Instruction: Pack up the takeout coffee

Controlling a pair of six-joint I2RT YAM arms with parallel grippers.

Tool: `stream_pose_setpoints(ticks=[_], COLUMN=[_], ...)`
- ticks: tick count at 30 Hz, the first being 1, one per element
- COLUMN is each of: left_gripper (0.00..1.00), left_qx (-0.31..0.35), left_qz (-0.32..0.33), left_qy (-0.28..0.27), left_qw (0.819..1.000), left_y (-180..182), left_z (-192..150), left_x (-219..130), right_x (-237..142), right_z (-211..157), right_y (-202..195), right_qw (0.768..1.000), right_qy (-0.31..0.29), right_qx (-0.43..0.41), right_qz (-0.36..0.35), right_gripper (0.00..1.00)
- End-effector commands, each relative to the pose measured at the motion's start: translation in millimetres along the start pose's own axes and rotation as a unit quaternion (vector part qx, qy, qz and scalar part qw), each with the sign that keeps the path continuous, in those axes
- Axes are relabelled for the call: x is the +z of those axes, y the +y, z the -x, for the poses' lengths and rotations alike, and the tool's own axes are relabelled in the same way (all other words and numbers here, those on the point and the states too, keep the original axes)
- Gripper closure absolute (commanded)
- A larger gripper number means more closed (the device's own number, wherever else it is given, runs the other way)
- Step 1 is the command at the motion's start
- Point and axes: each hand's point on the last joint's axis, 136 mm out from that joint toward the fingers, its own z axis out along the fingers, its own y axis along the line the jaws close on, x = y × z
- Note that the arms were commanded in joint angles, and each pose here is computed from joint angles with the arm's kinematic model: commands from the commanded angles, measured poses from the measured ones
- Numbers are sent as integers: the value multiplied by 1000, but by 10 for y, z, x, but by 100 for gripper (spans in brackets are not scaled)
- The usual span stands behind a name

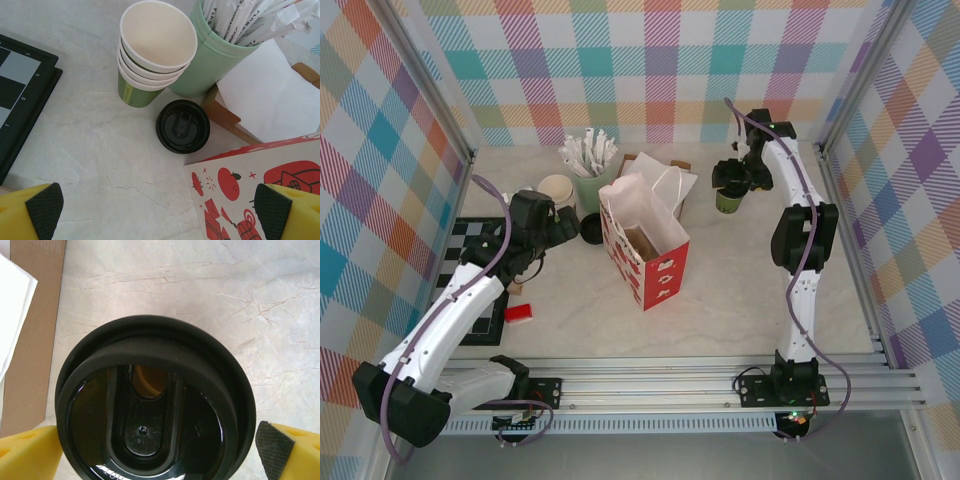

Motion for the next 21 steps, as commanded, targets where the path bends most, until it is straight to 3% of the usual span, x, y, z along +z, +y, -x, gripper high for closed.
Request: stream_pose_setpoints(ticks=[1, 10, 21], left_gripper=[0, 0, 0], left_qx=[8, 9, 13], left_qz=[9, 10, 1], left_qy=[0, 0, 1], left_qw=[1000, 1000, 1000], left_y=[45, 59, 37], left_z=[56, 42, 38], left_x=[-40, -47, -66], right_x=[10, 3, -75], right_z=[12, -11, -130], right_y=[40, 70, 164], right_qw=[1000, 1000, 999], right_qy=[3, 8, 13], right_qx=[0, 7, 12], right_qz=[4, 12, 37], right_gripper=[1, 21, 29])
